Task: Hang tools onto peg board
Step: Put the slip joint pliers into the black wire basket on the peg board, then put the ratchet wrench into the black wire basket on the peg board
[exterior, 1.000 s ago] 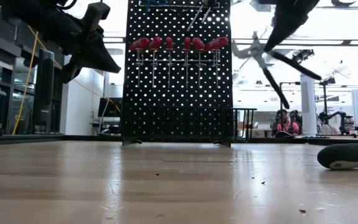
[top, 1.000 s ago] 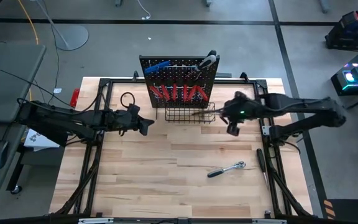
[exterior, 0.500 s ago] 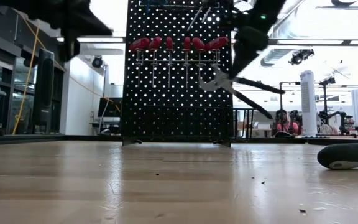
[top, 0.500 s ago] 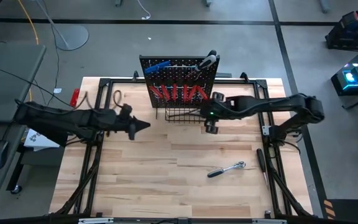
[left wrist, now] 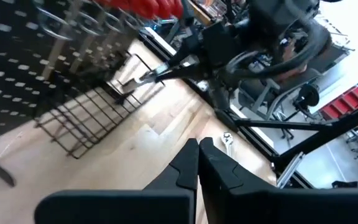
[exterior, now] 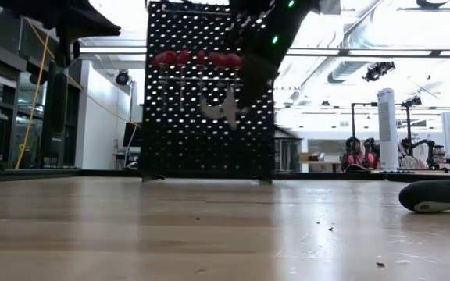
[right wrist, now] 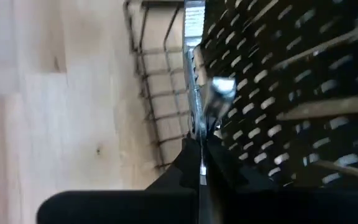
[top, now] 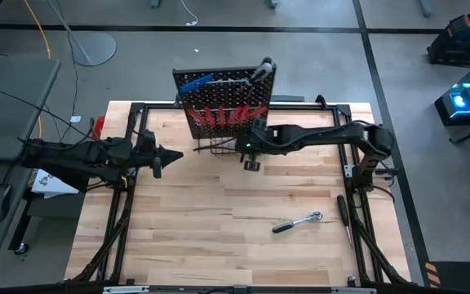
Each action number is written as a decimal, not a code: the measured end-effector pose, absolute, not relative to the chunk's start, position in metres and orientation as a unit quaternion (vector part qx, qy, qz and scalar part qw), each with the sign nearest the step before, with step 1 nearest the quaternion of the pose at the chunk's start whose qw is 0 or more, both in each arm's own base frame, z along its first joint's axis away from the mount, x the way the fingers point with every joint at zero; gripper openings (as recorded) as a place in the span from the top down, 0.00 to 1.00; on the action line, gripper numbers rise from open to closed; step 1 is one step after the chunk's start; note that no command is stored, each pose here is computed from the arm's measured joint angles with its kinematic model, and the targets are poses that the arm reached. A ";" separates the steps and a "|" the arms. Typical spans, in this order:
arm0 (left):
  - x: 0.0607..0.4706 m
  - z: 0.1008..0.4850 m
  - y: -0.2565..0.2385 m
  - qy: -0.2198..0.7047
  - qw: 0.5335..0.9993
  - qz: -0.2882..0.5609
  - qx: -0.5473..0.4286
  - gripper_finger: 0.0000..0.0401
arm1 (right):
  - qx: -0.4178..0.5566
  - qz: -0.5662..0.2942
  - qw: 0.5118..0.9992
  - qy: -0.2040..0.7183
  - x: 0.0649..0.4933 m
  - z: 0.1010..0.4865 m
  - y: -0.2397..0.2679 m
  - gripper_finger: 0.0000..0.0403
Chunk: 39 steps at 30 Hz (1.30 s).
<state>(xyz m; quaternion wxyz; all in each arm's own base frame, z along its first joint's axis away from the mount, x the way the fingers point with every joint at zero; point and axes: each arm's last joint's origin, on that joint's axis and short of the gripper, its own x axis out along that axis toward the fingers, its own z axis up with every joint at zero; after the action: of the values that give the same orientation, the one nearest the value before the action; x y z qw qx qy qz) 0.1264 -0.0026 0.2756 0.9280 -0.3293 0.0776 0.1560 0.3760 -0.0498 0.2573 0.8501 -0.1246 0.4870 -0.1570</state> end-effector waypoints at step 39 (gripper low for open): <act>0.121 0.254 -0.014 0.210 0.916 0.133 -0.314 1.00 | 0.236 -0.081 0.728 0.639 0.306 0.261 0.067 0.45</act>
<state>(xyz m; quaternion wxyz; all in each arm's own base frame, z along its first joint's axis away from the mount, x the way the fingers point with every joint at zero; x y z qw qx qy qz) 0.1208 -0.0139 0.2537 0.9162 -0.3142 0.2104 0.1328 0.3060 0.0669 0.2607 0.7280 0.2361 0.6386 -0.0810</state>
